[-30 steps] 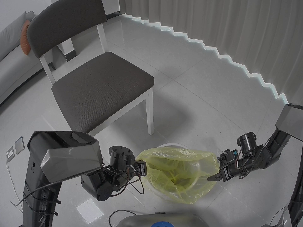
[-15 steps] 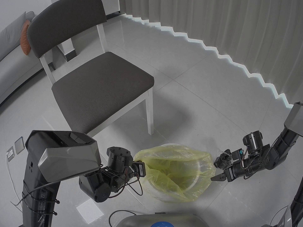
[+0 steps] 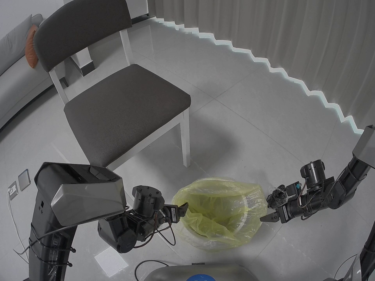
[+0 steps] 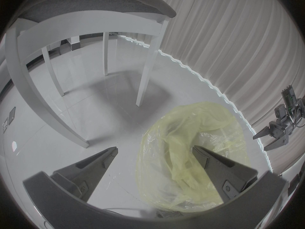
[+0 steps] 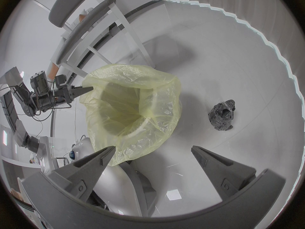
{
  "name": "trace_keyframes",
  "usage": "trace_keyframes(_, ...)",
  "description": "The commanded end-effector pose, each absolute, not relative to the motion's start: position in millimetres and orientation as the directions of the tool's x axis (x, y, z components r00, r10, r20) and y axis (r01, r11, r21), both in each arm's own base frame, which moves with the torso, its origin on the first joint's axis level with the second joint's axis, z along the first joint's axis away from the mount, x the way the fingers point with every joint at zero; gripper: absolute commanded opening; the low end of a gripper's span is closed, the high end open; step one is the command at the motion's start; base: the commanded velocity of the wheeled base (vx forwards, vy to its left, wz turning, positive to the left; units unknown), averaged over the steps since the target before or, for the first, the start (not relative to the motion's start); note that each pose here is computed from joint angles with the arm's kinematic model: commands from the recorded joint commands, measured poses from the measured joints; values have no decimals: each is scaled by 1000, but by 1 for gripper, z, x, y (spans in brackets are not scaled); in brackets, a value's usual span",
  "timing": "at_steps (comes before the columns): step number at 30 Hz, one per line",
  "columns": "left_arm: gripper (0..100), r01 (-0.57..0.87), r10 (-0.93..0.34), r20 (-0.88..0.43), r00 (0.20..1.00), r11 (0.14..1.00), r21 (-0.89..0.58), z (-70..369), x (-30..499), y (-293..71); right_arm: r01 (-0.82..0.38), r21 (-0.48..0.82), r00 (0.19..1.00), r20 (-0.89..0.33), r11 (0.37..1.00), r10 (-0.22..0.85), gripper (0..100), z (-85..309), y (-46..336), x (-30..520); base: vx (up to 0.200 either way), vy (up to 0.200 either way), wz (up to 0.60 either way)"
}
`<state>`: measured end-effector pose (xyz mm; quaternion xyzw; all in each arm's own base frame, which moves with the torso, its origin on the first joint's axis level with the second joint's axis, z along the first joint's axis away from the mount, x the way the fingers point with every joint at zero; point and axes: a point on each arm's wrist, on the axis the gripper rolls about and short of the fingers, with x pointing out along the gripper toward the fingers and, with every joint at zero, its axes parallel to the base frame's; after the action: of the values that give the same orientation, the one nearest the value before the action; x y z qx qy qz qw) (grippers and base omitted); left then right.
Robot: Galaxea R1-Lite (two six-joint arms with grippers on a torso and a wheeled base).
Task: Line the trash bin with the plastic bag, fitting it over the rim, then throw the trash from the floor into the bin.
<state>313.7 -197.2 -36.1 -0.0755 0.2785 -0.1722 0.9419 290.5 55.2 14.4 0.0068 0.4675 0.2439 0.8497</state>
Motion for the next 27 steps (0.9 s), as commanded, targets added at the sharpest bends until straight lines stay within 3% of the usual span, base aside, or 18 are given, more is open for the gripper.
trace_keyframes(1, 100, 275, -358, -517, 777, 933, -233, -44, 309, -193, -412, 236, 454, -784, 880, 423, 100, 18, 56, 291, 0, 0, 0)
trace_keyframes(5, 100, 273, -356, -476, 804, 933, -236, -39, 303, -183, -413, 237, 465, -775, 879, 428, 100, 22, 55, 290, 0, 0, 0)
trace_keyframes(16, 100, 231, -300, -553, 777, 954, -193, -61, 294, -169, -418, 232, 488, -759, 879, 432, 100, 21, 53, 289, 0, 0, 0)
trace_keyframes(21, 100, 277, -310, -445, 840, 951, -139, -14, 304, -166, -403, 222, 537, -729, 888, 425, 100, 24, 43, 282, 0, 0, 0)
trace_keyframes(27, 100, 350, -364, -411, 836, 930, -113, 42, 298, -185, -438, 214, 586, -669, 873, 457, 100, 24, 42, 277, 0, 0, 0)
